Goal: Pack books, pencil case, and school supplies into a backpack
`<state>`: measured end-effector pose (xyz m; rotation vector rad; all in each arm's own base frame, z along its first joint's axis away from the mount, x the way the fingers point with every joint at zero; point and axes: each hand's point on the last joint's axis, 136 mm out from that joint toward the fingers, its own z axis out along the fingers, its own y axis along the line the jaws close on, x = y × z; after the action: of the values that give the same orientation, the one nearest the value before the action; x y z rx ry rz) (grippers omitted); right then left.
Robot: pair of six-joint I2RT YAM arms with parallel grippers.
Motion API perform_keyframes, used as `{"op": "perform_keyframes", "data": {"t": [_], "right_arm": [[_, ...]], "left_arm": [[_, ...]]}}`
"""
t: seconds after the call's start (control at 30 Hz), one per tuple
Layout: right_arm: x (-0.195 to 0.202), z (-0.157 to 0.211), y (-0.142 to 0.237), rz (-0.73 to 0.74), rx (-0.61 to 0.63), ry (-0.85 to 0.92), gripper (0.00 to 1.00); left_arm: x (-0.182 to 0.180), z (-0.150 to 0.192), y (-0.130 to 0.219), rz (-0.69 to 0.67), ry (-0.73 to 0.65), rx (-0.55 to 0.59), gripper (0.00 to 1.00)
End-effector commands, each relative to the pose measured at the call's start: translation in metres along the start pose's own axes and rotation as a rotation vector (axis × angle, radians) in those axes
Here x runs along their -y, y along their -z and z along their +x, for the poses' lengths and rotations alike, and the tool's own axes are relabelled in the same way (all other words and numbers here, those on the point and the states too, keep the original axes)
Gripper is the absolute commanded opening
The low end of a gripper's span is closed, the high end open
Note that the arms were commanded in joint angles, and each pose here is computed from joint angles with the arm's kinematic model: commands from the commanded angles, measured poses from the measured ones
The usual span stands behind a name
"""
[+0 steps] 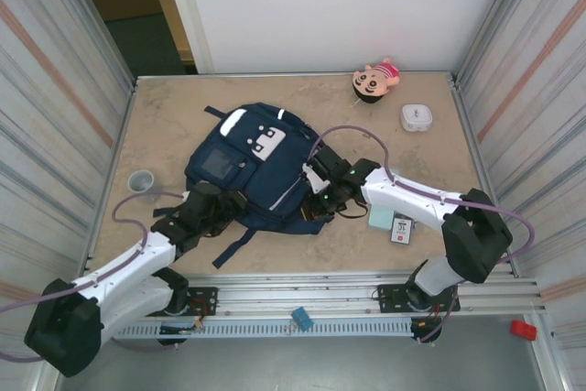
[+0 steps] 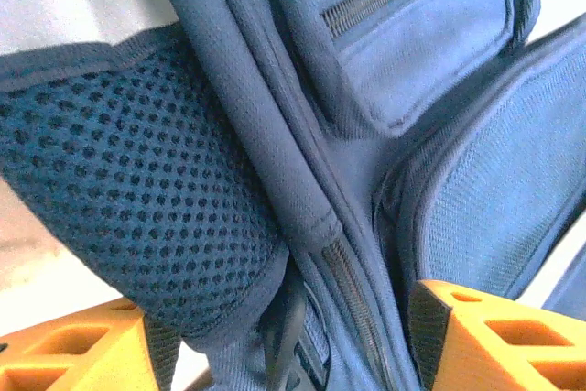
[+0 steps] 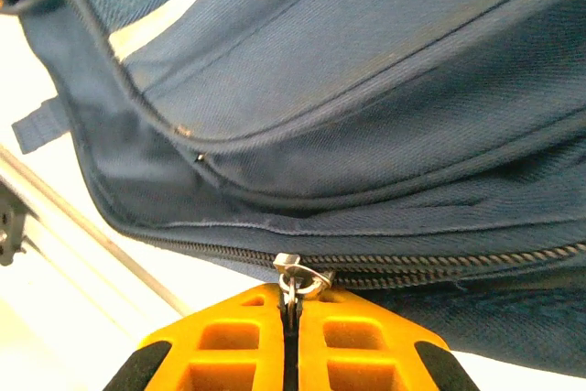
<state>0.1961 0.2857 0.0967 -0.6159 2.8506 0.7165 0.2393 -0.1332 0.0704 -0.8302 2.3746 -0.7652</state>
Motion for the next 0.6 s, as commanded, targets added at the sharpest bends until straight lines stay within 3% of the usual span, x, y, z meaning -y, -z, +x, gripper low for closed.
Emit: {"op": "perform_keyframes", "data": {"t": [0.0, 0.3, 0.57], "right_arm": [[-0.027, 0.0, 0.0, -0.07, 0.024, -0.003, 0.0], [-0.095, -0.011, -0.023, -0.193, 0.026, 0.065, 0.0], [-0.105, -0.037, -0.036, -0.221, 0.072, 0.032, 0.0]], "left_arm": [[0.013, -0.02, -0.003, 0.058, -0.056, 0.036, 0.68], [0.037, -0.076, -0.022, 0.086, -0.126, 0.072, 0.69], [0.068, -0.1, -0.041, 0.146, -0.137, 0.007, 0.72]]}}
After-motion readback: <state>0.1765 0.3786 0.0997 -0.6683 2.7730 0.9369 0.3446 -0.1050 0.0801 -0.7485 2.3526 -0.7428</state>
